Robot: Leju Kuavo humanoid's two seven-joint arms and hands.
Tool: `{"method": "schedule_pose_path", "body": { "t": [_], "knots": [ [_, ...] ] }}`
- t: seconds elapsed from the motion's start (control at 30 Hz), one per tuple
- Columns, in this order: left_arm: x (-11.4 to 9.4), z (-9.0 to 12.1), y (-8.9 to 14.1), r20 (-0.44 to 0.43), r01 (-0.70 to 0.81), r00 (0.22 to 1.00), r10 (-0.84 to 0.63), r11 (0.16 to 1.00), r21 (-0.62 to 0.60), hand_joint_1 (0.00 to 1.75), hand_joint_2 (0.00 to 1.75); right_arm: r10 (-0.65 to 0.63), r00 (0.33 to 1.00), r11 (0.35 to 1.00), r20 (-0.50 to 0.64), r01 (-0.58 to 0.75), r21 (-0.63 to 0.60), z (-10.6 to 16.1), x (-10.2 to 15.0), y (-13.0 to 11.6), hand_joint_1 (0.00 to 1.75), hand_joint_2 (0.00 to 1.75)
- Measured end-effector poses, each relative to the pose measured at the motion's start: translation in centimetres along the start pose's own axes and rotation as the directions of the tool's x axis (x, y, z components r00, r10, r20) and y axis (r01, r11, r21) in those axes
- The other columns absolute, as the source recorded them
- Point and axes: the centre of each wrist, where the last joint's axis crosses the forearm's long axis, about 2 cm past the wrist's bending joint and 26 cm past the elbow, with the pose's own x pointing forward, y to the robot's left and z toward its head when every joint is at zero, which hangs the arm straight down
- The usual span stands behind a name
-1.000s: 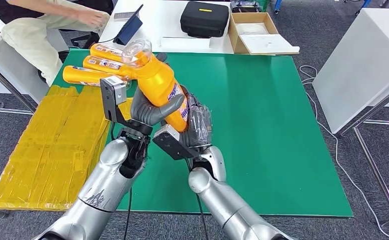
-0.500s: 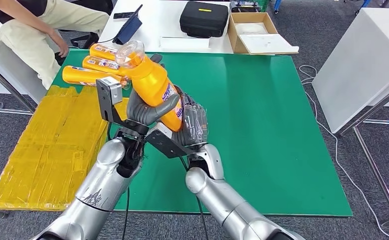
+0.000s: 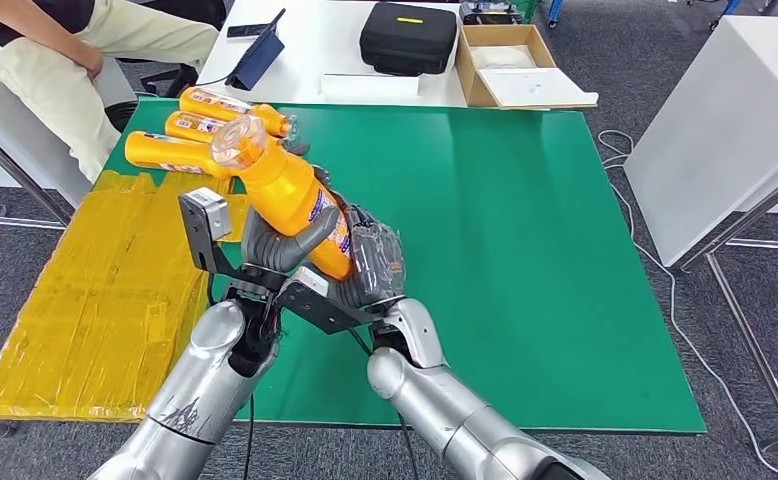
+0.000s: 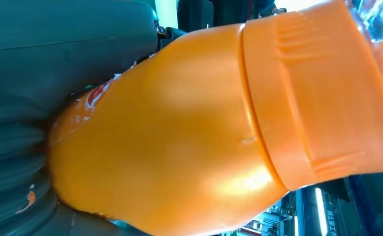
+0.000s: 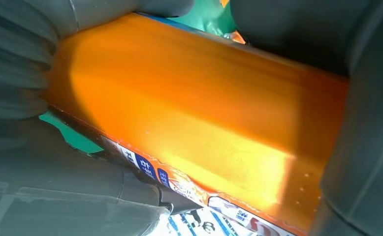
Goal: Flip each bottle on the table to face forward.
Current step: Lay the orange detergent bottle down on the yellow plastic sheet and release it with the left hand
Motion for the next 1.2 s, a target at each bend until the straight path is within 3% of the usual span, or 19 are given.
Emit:
{"method": "schedule_pose_path", "body": {
  "t": [1.1, 1.13, 1.2],
  "knots": [
    [-0.9, 0.5, 0.8, 0.007, 0.029, 1.0, -0.029, 0.999, 0.031, 1.75, 1.75, -0.021, 1.0, 1.0, 0.005, 0.021, 0.004, 0.5, -1.2, 0.2, 1.75, 1.75],
    [-0.8, 0.5, 0.8, 0.007, 0.03, 1.0, -0.03, 0.999, 0.032, 1.75, 1.75, -0.023, 1.0, 1.0, 0.004, 0.023, 0.003, 0.5, -1.2, 0.2, 1.39, 1.75],
    [-0.8, 0.4, 0.7, 0.007, 0.037, 0.999, -0.037, 0.999, 0.04, 1.75, 1.75, -0.027, 1.0, 1.0, 0.0, 0.027, -0.002, 0.5, -1.2, 0.2, 0.52, 1.75]
  ]
}}
